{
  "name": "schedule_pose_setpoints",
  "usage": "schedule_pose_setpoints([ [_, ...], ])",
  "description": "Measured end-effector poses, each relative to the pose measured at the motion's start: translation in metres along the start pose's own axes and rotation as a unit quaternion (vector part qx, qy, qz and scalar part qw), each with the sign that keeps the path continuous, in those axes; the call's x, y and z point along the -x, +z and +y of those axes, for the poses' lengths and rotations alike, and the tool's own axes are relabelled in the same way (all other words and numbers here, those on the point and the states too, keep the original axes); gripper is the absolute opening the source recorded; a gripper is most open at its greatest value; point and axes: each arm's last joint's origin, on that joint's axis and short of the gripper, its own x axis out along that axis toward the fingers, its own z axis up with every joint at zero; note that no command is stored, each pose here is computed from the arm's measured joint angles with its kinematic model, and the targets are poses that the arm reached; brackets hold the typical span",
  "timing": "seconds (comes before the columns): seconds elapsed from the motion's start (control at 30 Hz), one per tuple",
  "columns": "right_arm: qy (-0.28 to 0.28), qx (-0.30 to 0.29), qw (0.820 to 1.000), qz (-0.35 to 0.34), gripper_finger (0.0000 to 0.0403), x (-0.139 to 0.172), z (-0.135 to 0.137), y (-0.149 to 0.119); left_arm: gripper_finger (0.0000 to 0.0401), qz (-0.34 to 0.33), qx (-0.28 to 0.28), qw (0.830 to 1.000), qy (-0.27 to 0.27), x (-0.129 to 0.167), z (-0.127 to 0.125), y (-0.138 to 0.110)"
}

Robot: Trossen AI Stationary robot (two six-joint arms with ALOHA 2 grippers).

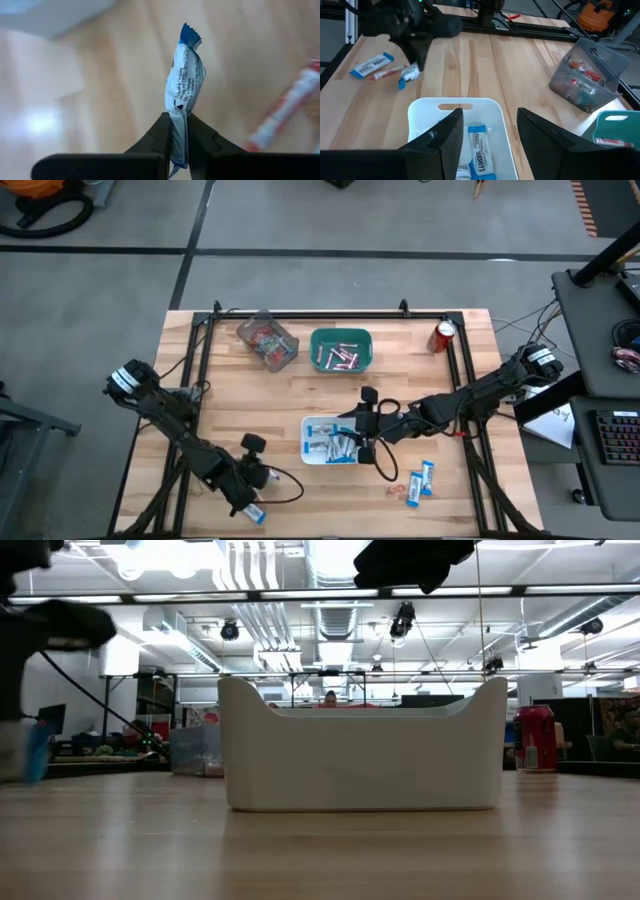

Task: Sort candy
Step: Put the white chocolate bar into the white bin

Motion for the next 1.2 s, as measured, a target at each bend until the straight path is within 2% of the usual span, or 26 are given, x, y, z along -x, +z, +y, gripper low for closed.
schedule_pose_setpoints([
  [0.1,0.001,-0.004,1.0,-0.002,0.0178,-0.002,0.001,0.0,0.0012,-0.025,0.001,0.999,0.043,0.015,0.008,0.002],
  [0.2,0.002,0.0,1.0,-0.01,0.0178,-0.006,0.003,-0.001,0.0013,-0.078,0.009,0.993,0.092,0.032,0.019,0.006],
  [0.37,0.004,0.017,0.999,-0.049,0.0178,-0.017,0.008,0.002,0.0013,-0.164,0.044,0.968,0.187,0.062,0.04,0.01],
  [0.5,0.001,0.031,0.996,-0.089,0.0178,-0.027,0.012,0.004,0.0013,-0.219,0.068,0.944,0.237,0.08,0.053,0.014],
  [0.67,-0.009,0.036,0.99,-0.135,0.0178,-0.039,0.011,0.007,0.0013,-0.258,0.072,0.927,0.262,0.09,0.063,0.026],
  [0.87,0.007,0.033,0.981,-0.189,0.0178,-0.046,0.008,0.016,0.0013,-0.262,0.073,0.919,0.287,0.076,0.072,0.043],
  [1.2,0.012,0.03,0.981,-0.191,0.0178,-0.049,0.006,0.022,0.0013,-0.285,0.091,0.907,0.298,0.062,0.076,0.06],
])
